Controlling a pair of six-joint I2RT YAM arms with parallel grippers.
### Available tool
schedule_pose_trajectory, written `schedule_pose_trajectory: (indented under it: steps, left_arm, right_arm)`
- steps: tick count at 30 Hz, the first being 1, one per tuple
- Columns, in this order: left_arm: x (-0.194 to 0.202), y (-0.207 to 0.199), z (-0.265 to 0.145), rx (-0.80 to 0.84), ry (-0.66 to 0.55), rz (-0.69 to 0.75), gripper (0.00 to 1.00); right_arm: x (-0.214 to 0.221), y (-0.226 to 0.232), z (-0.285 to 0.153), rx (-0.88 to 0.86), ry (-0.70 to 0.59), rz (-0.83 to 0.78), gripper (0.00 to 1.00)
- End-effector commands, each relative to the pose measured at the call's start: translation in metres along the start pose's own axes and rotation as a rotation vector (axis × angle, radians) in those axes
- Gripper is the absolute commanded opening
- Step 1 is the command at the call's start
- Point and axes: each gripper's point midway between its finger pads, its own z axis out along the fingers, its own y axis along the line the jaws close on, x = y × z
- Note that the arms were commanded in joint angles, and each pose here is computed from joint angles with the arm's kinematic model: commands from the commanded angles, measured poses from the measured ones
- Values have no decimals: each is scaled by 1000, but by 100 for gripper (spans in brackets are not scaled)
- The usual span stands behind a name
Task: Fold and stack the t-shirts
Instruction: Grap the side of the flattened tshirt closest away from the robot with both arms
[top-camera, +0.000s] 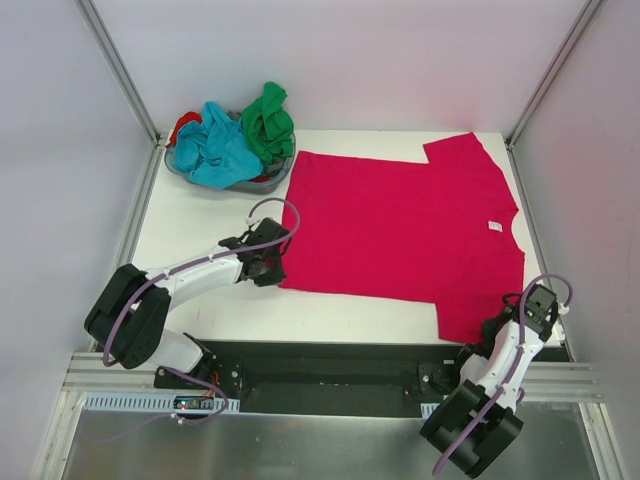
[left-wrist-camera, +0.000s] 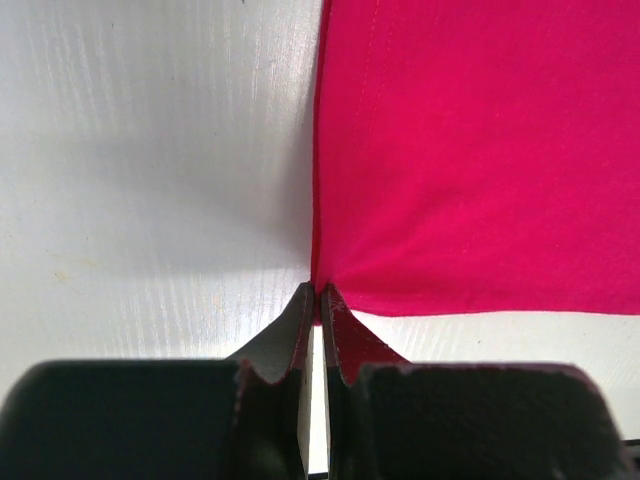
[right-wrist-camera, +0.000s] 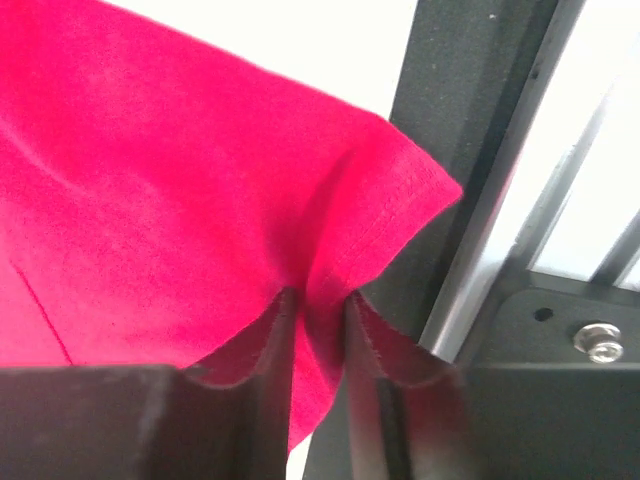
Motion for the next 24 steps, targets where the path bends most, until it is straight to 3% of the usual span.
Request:
schedule_pose_trajectory:
  steps: [1, 4, 11, 24]
  left_arm:
    - [-15, -3, -10, -8, -58, -6, 0]
    - [-19, 0, -13, -16, -86, -9, 0]
    - [-22, -2, -23, 5, -104, -14, 0]
    - [-17, 6, -44, 37, -141, -70, 0]
  right_arm:
    - [-21, 30, -3, -133, -75, -13, 16]
    - [-31, 33, -11, -153, -128, -28, 1]
    - [-45, 42, -54, -231, -202, -138, 1]
    - [-42, 42, -124, -315, -241, -171, 1]
